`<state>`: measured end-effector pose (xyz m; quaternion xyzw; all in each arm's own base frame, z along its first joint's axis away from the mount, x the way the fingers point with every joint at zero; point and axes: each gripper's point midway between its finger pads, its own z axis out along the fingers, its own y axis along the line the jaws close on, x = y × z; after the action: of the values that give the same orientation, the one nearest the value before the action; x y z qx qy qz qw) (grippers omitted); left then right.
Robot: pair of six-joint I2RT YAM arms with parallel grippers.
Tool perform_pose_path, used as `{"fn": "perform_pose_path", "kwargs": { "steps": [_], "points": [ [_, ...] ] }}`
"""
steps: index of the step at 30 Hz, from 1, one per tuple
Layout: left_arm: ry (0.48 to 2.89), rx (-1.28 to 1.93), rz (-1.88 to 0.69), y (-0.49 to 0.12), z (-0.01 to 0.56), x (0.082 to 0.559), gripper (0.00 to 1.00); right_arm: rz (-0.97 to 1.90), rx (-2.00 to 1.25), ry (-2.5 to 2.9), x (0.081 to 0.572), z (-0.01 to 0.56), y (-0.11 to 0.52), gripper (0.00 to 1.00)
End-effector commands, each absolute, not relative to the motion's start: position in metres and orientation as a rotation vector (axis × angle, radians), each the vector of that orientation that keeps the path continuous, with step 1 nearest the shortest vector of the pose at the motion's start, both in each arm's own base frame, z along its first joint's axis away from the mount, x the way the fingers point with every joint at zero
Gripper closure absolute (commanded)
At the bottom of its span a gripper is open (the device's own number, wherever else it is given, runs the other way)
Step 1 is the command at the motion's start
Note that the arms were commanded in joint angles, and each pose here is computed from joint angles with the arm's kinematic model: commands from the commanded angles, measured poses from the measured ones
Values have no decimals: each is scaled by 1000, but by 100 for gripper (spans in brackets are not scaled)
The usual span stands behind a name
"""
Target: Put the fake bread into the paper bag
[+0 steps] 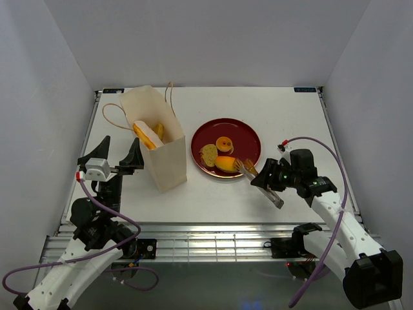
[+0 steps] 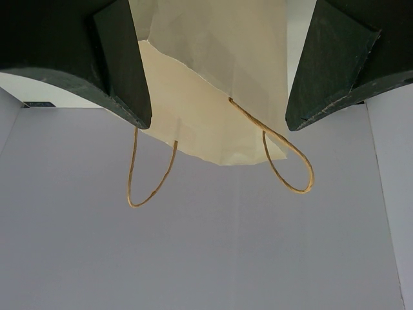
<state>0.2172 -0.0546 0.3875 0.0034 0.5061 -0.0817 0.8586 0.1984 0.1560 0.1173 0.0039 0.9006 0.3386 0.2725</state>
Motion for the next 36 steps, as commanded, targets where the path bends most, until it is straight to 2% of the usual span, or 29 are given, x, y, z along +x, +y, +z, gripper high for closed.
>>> {"fn": "perform_pose_path", "kwargs": {
  "steps": [1, 23, 26, 36],
  "points": [
    [1064, 24, -187, -59, 390, 218, 5, 945, -3, 2380, 205, 124, 160, 43],
    [1063, 27, -186, -59, 391, 217, 5, 972, -10, 2396, 206, 114, 164, 44],
    [1062, 26, -186, -59, 390, 217, 5, 995, -21, 2394, 205, 115, 166, 46],
    [1057, 18, -186, -57, 392, 215, 5, 1114, -49, 2318, 208, 141, 180, 69]
  ]
}}
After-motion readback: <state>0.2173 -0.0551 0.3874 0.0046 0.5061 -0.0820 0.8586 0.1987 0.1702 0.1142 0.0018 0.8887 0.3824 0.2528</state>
